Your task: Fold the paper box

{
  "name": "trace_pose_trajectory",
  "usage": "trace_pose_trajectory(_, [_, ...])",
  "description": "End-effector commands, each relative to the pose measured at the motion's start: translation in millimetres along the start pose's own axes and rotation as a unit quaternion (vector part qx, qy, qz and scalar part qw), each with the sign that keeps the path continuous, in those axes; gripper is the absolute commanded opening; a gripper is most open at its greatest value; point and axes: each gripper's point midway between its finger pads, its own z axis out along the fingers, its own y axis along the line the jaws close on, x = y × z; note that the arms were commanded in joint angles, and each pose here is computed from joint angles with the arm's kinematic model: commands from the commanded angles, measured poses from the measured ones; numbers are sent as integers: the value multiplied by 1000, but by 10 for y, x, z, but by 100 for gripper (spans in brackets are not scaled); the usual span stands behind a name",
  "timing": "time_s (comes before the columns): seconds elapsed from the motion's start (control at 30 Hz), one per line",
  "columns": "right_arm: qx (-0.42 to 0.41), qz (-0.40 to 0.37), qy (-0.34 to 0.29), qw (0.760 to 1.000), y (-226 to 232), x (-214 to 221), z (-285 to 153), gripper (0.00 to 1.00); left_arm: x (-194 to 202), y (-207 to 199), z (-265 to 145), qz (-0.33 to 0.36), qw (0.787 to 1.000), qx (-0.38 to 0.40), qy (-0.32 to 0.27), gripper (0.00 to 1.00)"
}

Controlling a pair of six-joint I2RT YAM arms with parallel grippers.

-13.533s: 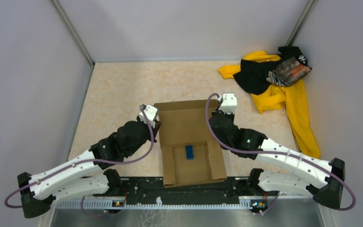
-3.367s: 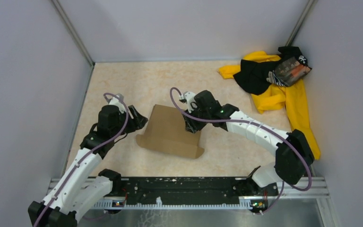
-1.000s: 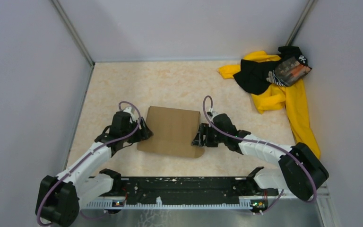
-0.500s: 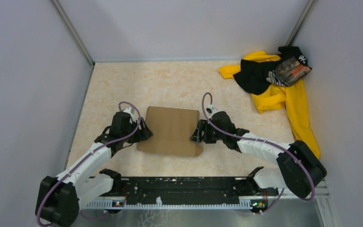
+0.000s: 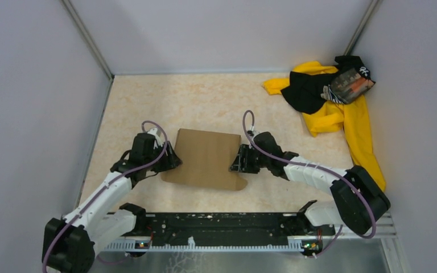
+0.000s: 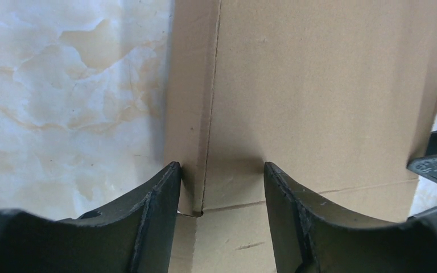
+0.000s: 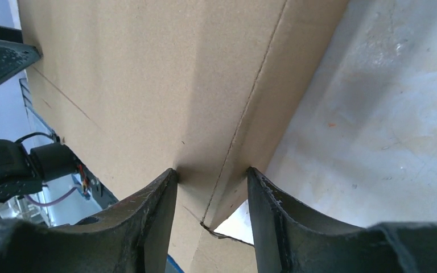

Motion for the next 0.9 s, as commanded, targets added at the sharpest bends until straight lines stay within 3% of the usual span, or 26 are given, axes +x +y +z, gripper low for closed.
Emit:
trace_pose_trajectory(0.0, [-76, 1, -4, 997, 556, -243, -204, 47, -186, -419, -243, -6, 997, 71, 5, 61])
trace_pose_trajectory(0.87, [-115, 7, 31, 993, 1201, -379, -889, 53, -223, -873, -963, -19, 988, 147, 40, 67])
